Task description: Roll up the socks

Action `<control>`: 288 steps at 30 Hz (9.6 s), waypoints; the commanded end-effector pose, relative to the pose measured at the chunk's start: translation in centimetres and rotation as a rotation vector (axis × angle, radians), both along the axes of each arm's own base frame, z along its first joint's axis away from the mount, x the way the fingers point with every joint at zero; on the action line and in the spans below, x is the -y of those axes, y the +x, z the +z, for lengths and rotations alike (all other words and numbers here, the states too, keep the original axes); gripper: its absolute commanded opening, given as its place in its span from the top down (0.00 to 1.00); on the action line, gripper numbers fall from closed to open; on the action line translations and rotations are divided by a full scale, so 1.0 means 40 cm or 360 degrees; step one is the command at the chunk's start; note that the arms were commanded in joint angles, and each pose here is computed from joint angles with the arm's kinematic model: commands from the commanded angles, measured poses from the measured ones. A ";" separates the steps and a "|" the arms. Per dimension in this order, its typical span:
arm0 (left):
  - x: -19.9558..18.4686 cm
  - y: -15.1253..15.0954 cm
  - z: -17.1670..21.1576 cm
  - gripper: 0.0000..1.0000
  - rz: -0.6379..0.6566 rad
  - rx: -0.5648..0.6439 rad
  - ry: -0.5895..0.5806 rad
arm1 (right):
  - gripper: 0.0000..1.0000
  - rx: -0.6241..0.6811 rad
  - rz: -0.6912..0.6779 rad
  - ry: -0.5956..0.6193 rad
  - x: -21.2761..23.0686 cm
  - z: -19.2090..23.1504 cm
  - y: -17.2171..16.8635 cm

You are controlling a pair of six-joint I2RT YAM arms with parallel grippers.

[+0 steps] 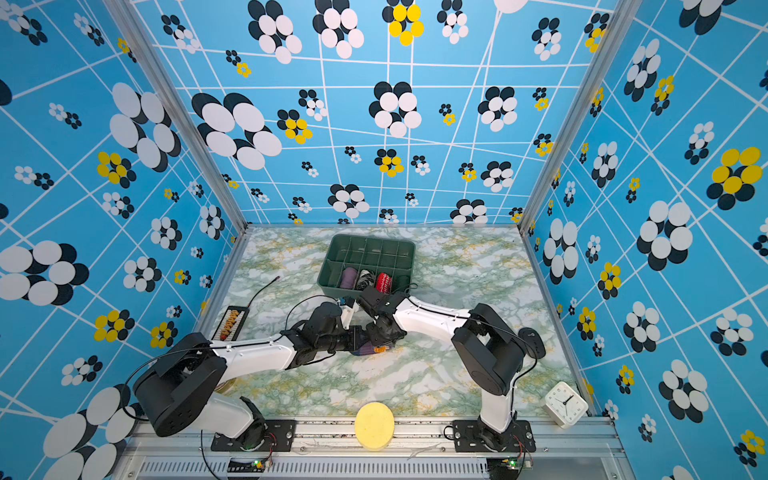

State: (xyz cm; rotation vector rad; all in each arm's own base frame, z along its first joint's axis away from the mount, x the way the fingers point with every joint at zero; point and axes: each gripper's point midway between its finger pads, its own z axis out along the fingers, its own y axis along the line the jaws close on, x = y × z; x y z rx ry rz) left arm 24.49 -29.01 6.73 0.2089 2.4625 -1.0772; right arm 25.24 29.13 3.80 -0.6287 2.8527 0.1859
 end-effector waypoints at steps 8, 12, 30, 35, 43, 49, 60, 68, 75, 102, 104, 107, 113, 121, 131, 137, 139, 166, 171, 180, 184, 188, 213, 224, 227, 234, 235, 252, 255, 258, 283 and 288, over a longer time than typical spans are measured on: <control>0.042 0.052 0.009 0.95 0.0012 0.0075 -0.0015 | 0.65 -0.0083 0.0035 -0.0024 0.022 -0.031 -0.039; 0.049 0.059 -0.016 0.95 0.0013 0.0047 0.0004 | 0.65 -0.0078 0.0038 -0.0015 0.021 -0.031 -0.039; 0.017 0.019 -0.103 0.97 0.0013 -0.0085 0.0124 | 0.53 -0.0015 -0.0213 0.0639 0.025 0.097 0.007; 0.014 0.012 -0.116 0.97 0.0010 -0.0106 0.0128 | 0.52 -0.0064 -0.0336 0.0823 0.059 0.094 0.015; 0.015 0.007 -0.128 0.97 0.0012 -0.0135 0.0108 | 0.52 -0.0152 -0.0417 0.0972 0.046 0.048 0.017; 0.015 0.003 -0.132 0.97 0.0006 -0.0143 0.0106 | 0.52 -0.0164 -0.0456 0.0986 0.047 0.024 0.022; 0.022 0.009 -0.130 0.97 0.0002 -0.0144 0.0102 | 0.59 -0.0084 -0.0474 0.0865 0.080 0.018 0.036; 0.028 0.016 -0.115 0.97 -0.0007 -0.0135 0.0091 | 0.65 -0.0055 -0.0337 0.0618 0.089 0.024 0.019; -0.001 0.034 -0.047 0.95 0.0033 -0.0054 0.0087 | 0.65 -0.0046 -0.0241 0.0373 0.090 0.011 0.001; 0.097 0.056 0.016 0.96 -0.0080 0.0008 -0.0033 | 0.65 -0.0051 -0.0168 0.0275 0.062 -0.003 -0.006; 0.100 0.055 0.009 0.96 -0.0087 0.0003 -0.0024 | 0.65 -0.0052 -0.0165 0.0281 0.060 -0.003 -0.005; 0.097 0.053 -0.010 0.96 -0.0091 -0.0019 0.0022 | 0.65 -0.0052 -0.0162 0.0283 0.059 -0.004 -0.006; 0.076 0.033 -0.073 1.00 -0.0104 -0.0106 0.0151 | 0.63 -0.0018 -0.0155 0.0338 0.051 0.019 -0.003; 0.062 0.014 -0.114 1.00 -0.0109 -0.0166 0.0194 | 0.55 0.0004 -0.0204 0.0535 0.042 0.064 0.007; 0.056 0.007 -0.132 1.00 -0.0106 -0.0183 0.0195 | 0.47 -0.0083 -0.0448 0.0883 0.087 0.069 0.023; 0.045 0.001 -0.158 1.00 -0.0084 -0.0238 0.0147 | 0.47 -0.0138 -0.0512 0.1009 0.079 0.046 0.022; 0.037 -0.001 -0.167 1.00 -0.0074 -0.0253 0.0142 | 0.47 -0.0149 -0.0522 0.1017 0.081 0.039 0.023; -0.012 -0.003 -0.191 1.00 -0.0020 -0.0290 0.0168 | 0.48 -0.0241 -0.0580 0.1033 0.076 -0.033 0.027; -0.010 0.000 -0.190 1.00 -0.0019 -0.0286 0.0162 | 0.50 -0.0256 -0.0581 0.1032 0.073 -0.041 0.022; -0.013 -0.001 -0.191 1.00 -0.0016 -0.0288 0.0164 | 0.63 -0.0259 -0.0581 0.1065 0.064 -0.041 0.013; -0.013 -0.002 -0.194 1.00 -0.0017 -0.0291 0.0164 | 0.72 -0.0228 -0.0559 0.1070 0.061 -0.029 0.016; -0.011 -0.002 -0.192 1.00 -0.0019 -0.0289 0.0160 | 0.83 -0.0165 -0.0492 0.0993 0.053 -0.012 0.014; -0.072 -0.019 -0.034 0.90 0.0031 -0.0112 0.0196 | 0.98 0.0063 -0.0149 0.0124 0.047 0.015 -0.024; -0.076 -0.068 -0.070 0.90 0.0078 -0.0121 0.0169 | 0.98 0.0160 -0.0083 -0.0144 0.054 0.027 -0.017; -0.055 -0.057 -0.065 0.90 0.0066 -0.0101 0.0164 | 0.99 0.0189 -0.0081 -0.0222 0.066 0.031 -0.010; -0.016 -0.039 -0.091 0.91 0.0027 -0.0128 0.0157 | 0.99 0.0266 -0.0101 -0.0310 0.088 0.051 0.008; -0.010 -0.037 -0.093 0.91 0.0024 -0.0130 0.0149 | 0.99 0.0273 -0.0101 -0.0323 0.091 0.052 0.010; 0.029 -0.019 -0.102 0.91 -0.0014 -0.0139 0.0128 | 0.93 0.0257 -0.0042 -0.0365 0.045 0.031 -0.008; 0.027 -0.021 -0.111 0.91 -0.0011 -0.0147 0.0131 | 0.82 0.0247 -0.0033 -0.0373 0.036 0.021 -0.018; 0.025 -0.022 -0.118 0.91 -0.0009 -0.0152 0.0140 | 0.75 0.0248 -0.0027 -0.0377 0.028 0.016 -0.025; -0.022 0.009 -0.088 0.91 0.0063 -0.0122 0.0141 | 0.64 0.0232 -0.0027 -0.0097 -0.007 0.041 -0.064; -0.034 0.015 -0.077 0.91 0.0078 -0.0108 0.0144 | 0.62 0.0217 -0.0011 -0.0012 -0.024 0.045 -0.073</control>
